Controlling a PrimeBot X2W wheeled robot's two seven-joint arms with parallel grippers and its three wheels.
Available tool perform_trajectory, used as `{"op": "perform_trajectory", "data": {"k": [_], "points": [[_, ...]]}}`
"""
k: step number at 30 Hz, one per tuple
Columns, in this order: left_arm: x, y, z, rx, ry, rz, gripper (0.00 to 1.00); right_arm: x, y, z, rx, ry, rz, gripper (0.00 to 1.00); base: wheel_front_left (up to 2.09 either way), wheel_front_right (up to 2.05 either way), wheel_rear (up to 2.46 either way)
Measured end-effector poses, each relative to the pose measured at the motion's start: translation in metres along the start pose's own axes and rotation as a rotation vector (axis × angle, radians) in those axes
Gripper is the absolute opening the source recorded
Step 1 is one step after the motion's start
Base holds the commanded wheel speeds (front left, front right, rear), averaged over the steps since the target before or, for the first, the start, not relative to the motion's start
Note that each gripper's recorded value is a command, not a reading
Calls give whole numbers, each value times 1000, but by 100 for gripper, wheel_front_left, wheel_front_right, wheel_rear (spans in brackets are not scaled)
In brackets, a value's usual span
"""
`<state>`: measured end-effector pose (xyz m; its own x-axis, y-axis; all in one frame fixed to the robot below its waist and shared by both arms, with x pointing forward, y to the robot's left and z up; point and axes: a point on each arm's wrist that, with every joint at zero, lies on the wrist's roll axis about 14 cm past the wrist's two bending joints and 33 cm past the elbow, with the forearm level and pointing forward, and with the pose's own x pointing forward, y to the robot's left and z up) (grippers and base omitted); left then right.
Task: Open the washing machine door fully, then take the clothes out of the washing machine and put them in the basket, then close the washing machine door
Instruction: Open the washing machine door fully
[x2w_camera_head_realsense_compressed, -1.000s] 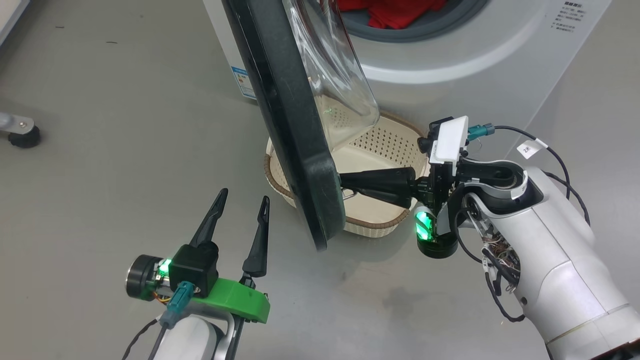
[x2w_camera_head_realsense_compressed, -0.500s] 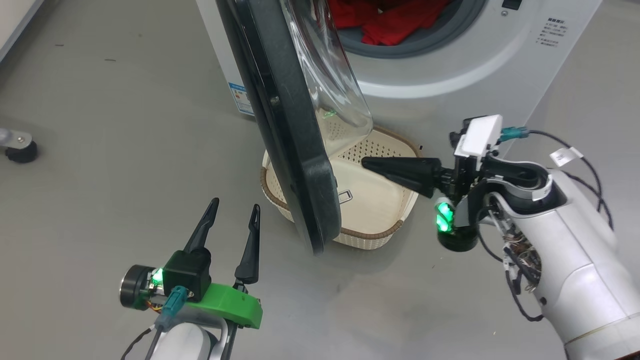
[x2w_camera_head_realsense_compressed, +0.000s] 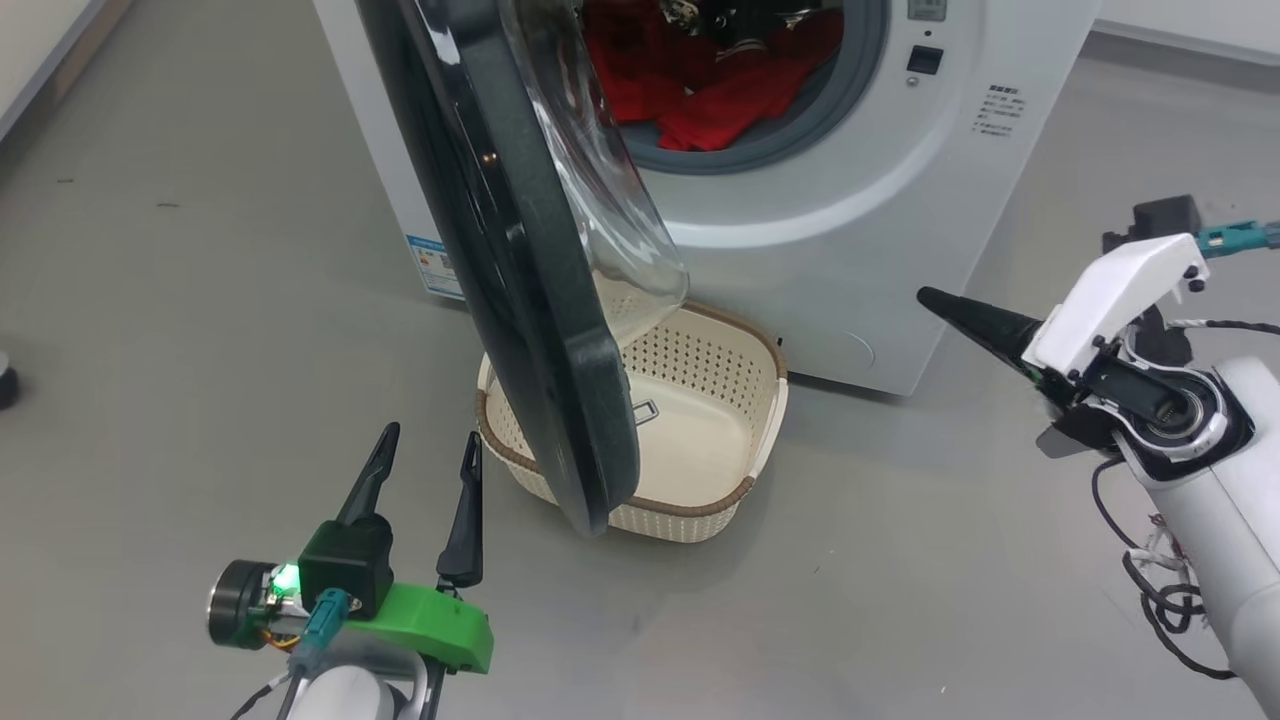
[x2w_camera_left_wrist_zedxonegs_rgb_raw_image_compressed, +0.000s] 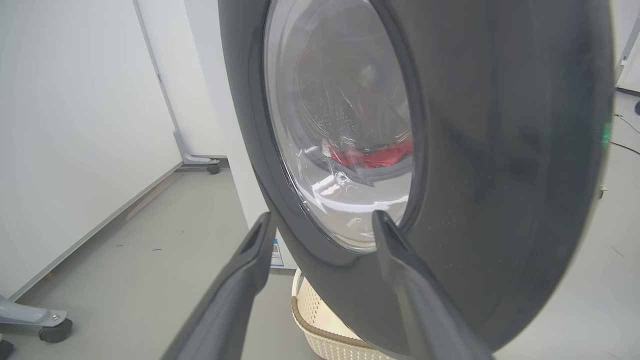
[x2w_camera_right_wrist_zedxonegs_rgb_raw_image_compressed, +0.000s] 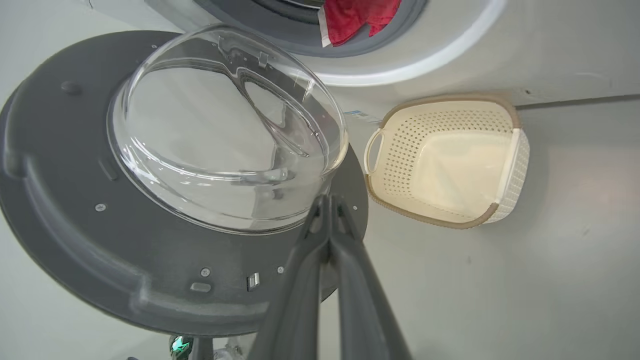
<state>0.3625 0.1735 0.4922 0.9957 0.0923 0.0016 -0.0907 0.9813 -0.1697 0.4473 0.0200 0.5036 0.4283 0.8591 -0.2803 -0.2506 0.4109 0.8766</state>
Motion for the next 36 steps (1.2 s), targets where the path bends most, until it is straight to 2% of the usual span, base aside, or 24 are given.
{"op": "perform_trajectory", "data": {"k": [7,17,26,36], "points": [[2,-7,1,4,-7,-21,100,-44,-24,28,-266,-194,-144,0,0,0,0],[7,-20,7,8,-28,-63,100,-92,-34,40,-494,-436,-243,0,0,0,0],[9,-24,6,14,-27,-76,100,-133,-56,36,-600,-601,-337,0,0,0,0],[10,-25,3,20,-20,-78,100,-157,-78,16,-583,-701,-433,0,0,0,0]]}}
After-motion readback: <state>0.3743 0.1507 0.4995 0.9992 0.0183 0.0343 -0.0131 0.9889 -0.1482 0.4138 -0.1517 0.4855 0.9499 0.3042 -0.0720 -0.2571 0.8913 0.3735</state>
